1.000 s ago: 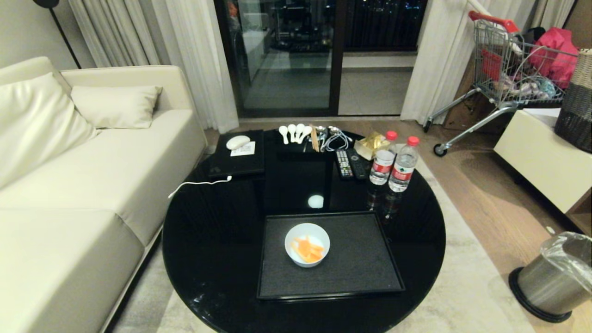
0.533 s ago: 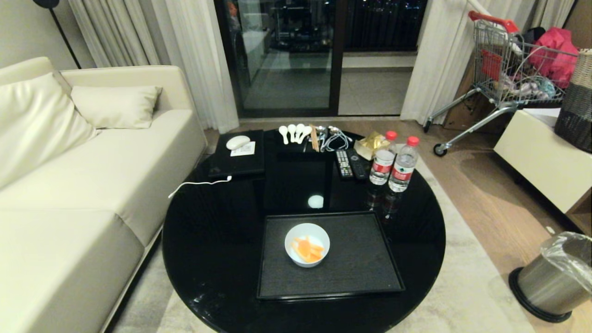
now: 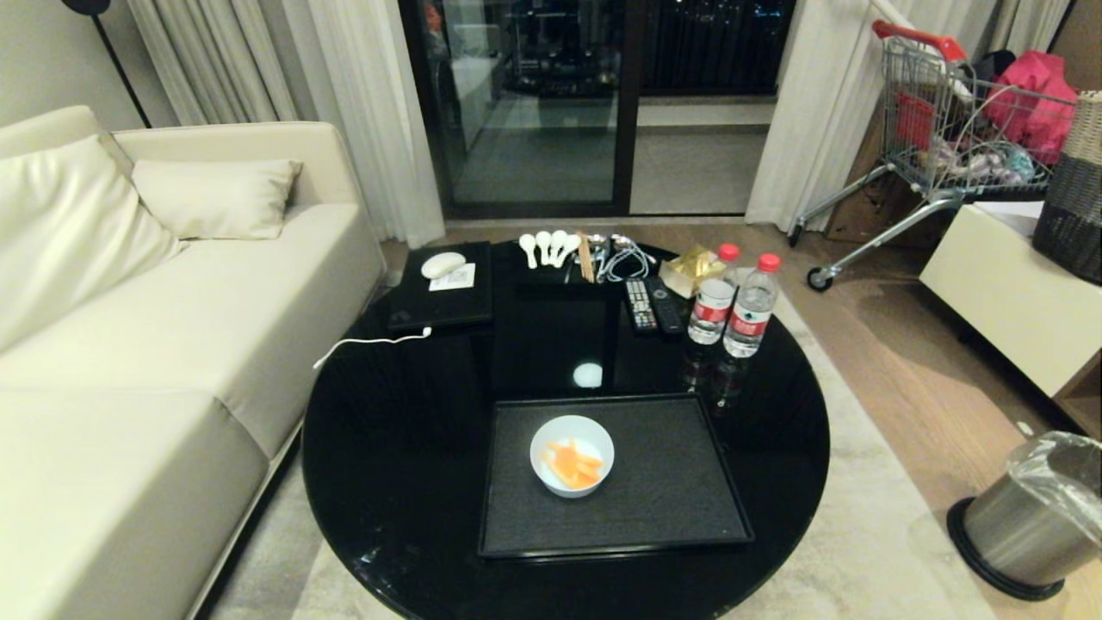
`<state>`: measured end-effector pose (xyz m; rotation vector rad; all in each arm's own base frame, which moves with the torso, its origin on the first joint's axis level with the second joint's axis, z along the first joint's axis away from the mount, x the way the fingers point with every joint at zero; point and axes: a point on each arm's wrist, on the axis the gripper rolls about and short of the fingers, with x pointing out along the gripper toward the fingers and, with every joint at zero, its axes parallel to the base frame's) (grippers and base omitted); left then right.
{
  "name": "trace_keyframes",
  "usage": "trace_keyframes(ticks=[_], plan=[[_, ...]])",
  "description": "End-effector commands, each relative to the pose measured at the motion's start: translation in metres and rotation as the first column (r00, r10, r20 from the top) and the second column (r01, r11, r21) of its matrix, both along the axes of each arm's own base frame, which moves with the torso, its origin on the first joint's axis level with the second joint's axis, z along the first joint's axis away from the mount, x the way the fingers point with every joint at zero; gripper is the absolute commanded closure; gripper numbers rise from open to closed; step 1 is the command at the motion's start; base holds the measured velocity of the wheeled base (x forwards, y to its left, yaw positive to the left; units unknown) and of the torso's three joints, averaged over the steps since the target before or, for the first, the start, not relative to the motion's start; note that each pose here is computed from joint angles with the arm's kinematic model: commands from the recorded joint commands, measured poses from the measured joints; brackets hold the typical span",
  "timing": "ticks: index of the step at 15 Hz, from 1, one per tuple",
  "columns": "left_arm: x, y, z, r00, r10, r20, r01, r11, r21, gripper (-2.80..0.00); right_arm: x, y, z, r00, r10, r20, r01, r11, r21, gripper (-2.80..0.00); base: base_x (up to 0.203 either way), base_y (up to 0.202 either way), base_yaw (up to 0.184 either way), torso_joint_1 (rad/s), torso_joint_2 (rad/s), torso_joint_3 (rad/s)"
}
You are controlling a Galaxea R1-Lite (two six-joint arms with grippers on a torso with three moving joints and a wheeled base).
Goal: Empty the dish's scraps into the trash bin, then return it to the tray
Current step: Pick up the bowl with leftover food
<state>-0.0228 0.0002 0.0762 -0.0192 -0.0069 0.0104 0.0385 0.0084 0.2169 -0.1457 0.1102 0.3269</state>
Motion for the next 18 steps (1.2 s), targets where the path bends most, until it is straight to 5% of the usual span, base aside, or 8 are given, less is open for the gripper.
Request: trace_keyframes(ticks=[1,6,10,18], plan=[[0.000,0.000,0.000,1.000,0.000,0.001,0.000,1.000,-0.001,0.00,0.059,0.013,0.005,0.983,0.090,-0.161,-0.093,0.996,-0.009,0.00,0.000,0.000,0.000,0.000,0.00,0.000],[0.000,0.000,0.000,1.000,0.000,0.001,0.000,1.000,-0.001,0.00,0.150,0.070,0.009,0.926,0.288,-0.244,-0.289,0.957,0.034,0.00,0.000,0.000,0.000,0.000,0.00,0.000],[0.000,0.000,0.000,1.000,0.000,0.001,0.000,1.000,-0.001,0.00,0.197,0.122,-0.017,0.854,0.375,-0.360,-0.385,0.922,0.046,0.00,0.000,0.000,0.000,0.000,0.00,0.000],[0.000,0.000,0.000,1.000,0.000,0.001,0.000,1.000,-0.001,0.00,0.268,0.226,-0.054,0.823,0.235,-0.517,-0.301,0.952,-0.048,0.00,0.000,0.000,0.000,0.000,0.00,0.000]])
